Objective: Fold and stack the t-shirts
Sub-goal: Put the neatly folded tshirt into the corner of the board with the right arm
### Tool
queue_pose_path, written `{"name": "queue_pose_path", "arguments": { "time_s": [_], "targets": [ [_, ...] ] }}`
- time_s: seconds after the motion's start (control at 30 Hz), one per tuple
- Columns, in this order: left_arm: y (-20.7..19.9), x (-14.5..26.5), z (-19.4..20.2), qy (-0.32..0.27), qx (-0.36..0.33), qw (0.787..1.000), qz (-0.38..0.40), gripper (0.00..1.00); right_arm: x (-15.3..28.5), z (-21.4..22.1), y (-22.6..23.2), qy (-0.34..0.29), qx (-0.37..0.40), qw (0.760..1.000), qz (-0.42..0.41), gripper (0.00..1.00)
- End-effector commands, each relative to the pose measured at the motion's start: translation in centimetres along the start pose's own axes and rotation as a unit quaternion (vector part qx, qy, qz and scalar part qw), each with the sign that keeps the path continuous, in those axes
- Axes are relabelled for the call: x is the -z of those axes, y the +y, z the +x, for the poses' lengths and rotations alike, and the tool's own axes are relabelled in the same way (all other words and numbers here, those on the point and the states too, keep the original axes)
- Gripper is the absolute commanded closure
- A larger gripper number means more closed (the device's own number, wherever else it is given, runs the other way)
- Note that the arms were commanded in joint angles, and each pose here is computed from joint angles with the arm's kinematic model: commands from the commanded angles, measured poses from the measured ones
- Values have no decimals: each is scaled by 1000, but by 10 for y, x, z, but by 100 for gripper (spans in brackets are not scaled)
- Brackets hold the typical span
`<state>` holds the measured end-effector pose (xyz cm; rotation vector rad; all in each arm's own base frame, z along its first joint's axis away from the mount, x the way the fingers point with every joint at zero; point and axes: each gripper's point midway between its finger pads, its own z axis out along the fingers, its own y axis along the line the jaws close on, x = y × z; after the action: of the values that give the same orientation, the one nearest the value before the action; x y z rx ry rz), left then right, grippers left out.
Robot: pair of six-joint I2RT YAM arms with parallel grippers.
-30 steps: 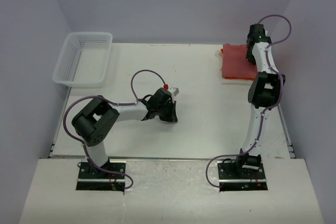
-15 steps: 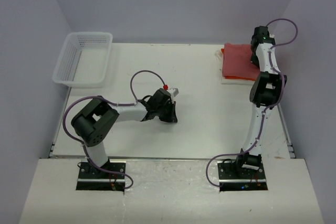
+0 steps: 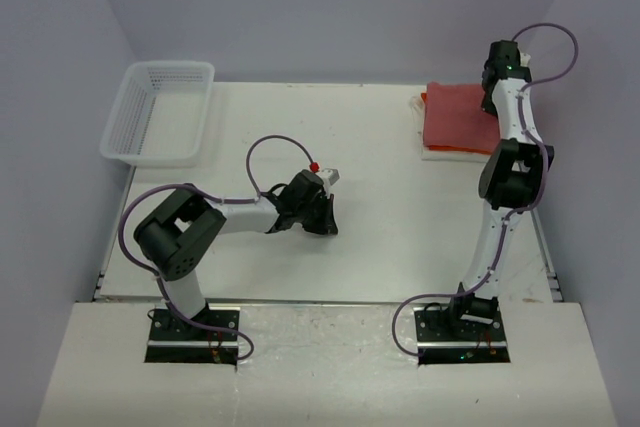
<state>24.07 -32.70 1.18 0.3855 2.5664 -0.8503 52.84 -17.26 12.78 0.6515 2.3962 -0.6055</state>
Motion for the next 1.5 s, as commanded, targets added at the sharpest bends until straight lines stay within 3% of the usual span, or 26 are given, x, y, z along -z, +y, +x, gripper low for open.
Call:
{"name": "queue_pose_path", "arguments": {
  "time_s": [0.0, 0.4, 0.67, 0.93, 1.17, 1.27, 1.33, 1.37, 1.47],
  "targets": [
    [31, 1, 49, 74, -1, 996, -48, 100, 29, -34, -11, -51, -21, 998, 3, 100],
    [38, 4, 62, 85, 2, 995, -53, 100, -34, -17, -13, -29, -7, 997, 67, 100],
    [38, 5, 66, 88, 0, 995, -48, 100, -49, -13, -4, -28, -5, 997, 65, 100],
    [40, 3, 72, 86, 2, 995, -42, 100, 1, -52, -2, -102, -27, 994, 35, 100],
    [33, 1, 69, 76, 5, 997, -32, 100, 75, -72, 32, -150, -12, 988, -25, 99],
    [28, 4, 67, 66, 3, 997, -30, 100, 118, -79, 47, -167, -19, 982, -89, 73],
    [24, 10, 61, 50, -2, 998, -29, 100, 152, -86, 54, -187, -31, 973, -129, 44],
    [25, 12, 61, 45, -4, 998, -36, 100, 158, -82, 58, -183, -29, 972, -143, 33],
    [14, 29, 41, -5, -25, 999, -40, 100, 192, -72, 75, -181, -28, 962, -203, 12]
  ]
}}
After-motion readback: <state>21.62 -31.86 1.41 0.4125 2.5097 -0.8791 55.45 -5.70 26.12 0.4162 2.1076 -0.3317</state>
